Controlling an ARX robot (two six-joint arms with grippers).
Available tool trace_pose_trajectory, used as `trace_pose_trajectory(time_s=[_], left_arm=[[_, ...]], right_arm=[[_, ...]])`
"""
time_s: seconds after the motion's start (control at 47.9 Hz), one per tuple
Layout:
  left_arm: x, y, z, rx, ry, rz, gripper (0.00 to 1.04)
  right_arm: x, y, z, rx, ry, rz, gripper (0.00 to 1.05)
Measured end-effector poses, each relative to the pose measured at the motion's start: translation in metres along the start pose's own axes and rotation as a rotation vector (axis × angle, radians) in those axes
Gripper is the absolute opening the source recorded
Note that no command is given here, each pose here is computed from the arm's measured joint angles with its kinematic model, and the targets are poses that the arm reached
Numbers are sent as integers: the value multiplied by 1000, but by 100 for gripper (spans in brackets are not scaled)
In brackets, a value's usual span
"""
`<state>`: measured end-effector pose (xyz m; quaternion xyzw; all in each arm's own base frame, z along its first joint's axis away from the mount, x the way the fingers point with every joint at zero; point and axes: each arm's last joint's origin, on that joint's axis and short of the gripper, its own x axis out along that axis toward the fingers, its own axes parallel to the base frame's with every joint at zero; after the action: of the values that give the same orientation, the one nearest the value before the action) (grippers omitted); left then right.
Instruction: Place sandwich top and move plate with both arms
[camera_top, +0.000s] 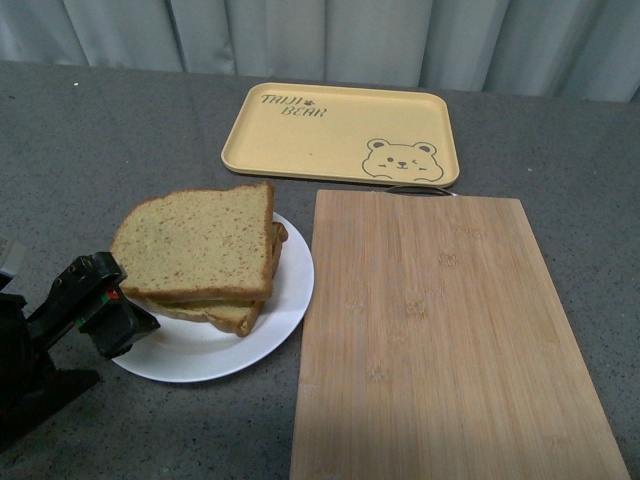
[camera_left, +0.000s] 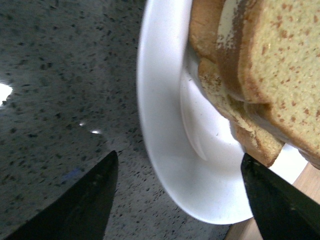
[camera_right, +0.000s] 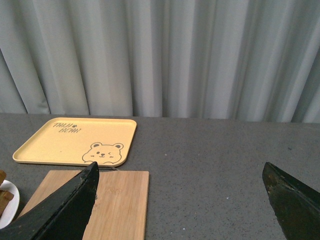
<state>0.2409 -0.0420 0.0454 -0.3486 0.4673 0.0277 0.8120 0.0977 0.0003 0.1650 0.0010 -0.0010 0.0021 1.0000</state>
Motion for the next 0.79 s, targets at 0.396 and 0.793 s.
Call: trace_pose_trajectory(time_s=[0.396, 0.793], left_arm=[[17, 3, 11, -129, 14, -88, 9], [2, -14, 18, -270, -28, -397, 4]], right_arm=[[0, 0, 0, 0, 0, 0, 95], [0, 0, 0, 0, 0, 0, 95]])
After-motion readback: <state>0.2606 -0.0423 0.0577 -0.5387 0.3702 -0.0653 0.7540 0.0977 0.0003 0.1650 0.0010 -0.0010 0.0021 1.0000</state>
